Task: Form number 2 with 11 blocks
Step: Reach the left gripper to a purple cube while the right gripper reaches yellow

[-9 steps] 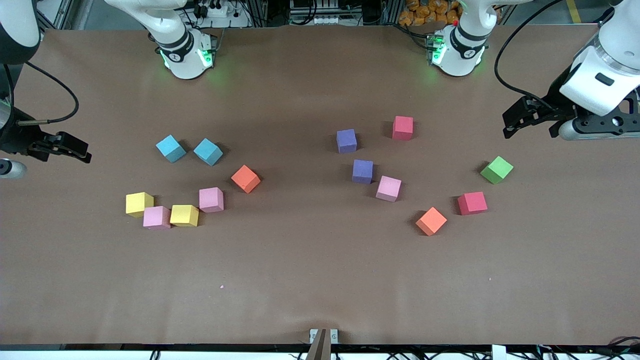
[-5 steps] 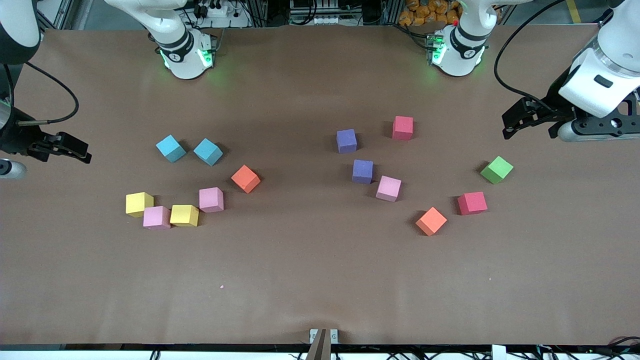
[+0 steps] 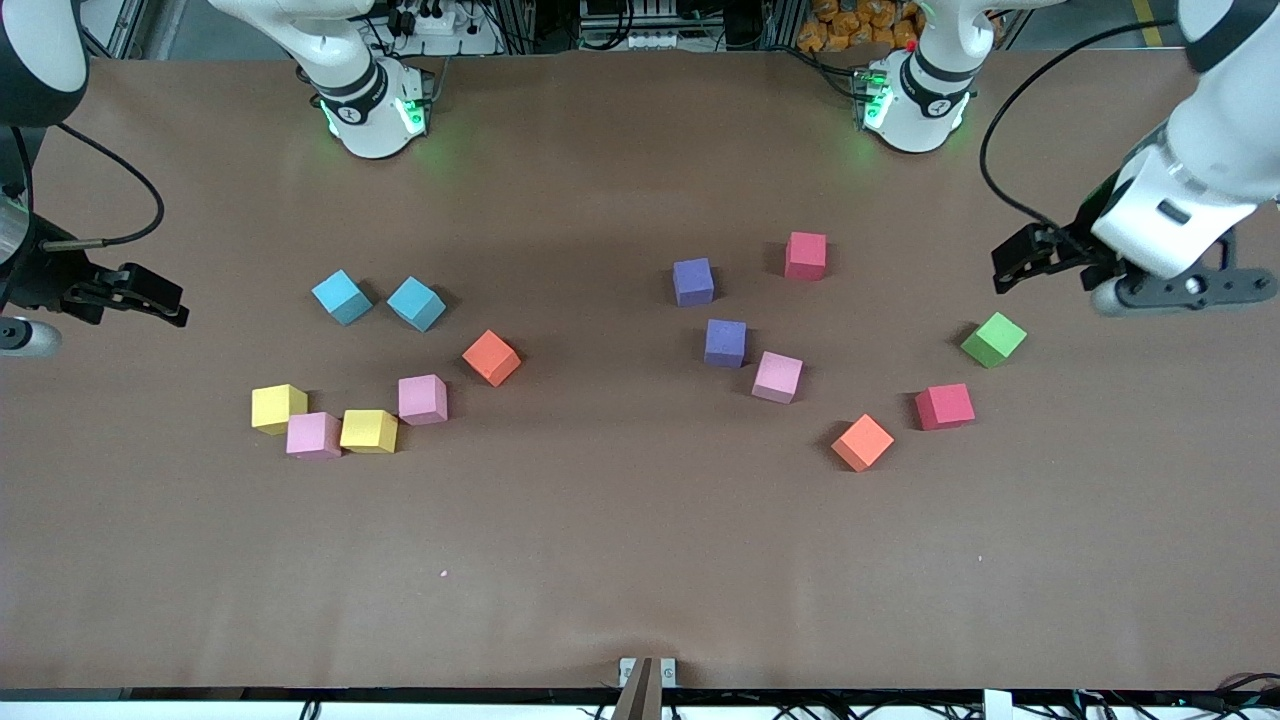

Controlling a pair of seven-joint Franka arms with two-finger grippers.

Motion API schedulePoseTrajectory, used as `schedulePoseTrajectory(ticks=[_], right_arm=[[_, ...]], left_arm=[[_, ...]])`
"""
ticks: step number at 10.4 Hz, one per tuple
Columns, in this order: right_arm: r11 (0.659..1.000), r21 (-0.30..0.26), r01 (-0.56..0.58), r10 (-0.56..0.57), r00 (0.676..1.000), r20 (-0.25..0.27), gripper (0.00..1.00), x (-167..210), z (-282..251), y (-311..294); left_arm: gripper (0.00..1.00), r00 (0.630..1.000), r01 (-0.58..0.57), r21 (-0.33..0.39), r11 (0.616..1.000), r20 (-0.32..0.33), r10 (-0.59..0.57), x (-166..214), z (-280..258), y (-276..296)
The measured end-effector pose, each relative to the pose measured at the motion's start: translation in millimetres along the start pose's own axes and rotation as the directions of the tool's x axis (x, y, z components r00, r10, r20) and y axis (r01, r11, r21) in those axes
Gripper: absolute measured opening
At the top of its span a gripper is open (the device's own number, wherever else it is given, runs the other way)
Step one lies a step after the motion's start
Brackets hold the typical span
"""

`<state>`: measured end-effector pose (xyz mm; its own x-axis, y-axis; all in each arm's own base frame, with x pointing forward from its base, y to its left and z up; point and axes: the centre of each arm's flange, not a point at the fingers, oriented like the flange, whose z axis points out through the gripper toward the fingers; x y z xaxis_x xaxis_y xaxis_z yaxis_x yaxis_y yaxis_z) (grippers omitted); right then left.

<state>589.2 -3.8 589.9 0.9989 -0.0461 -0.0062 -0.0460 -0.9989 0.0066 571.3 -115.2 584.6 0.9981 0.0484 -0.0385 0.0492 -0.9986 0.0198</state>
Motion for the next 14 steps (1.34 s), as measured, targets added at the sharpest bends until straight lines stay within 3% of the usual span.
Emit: schedulePoseTrajectory(ticks=[4, 8, 12, 14], right_arm=[[1.000, 0.000, 0.004, -0.004, 1.000, -0.001, 1.00, 0.3, -0.2, -2.2], [1.000, 0.000, 0.003, -0.003, 1.000, 0.007, 1.00, 2.8, 4.8, -1.9], [1.000, 0.027, 0.009, -0.011, 0.997, 0.074, 1.00, 18.8, 46.3, -3.9], [0.999, 0.027, 0.018, -0.021, 0.994, 0.112, 1.00, 20.7, 71.3, -10.3]], left_arm=[[1.00, 0.996, -0.083, -0.002, 0.997, 0.038, 0.083, -12.4, 93.7, 57.3], [1.00, 0.994, -0.082, -0.004, 0.997, 0.073, 0.082, -72.8, 169.3, 171.8], [1.00, 0.998, -0.021, -0.016, 1.000, 0.050, 0.022, -104.4, 257.0, 263.0], [1.00, 0.996, 0.037, -0.012, 0.999, 0.077, -0.036, -108.1, 298.1, 287.5]])
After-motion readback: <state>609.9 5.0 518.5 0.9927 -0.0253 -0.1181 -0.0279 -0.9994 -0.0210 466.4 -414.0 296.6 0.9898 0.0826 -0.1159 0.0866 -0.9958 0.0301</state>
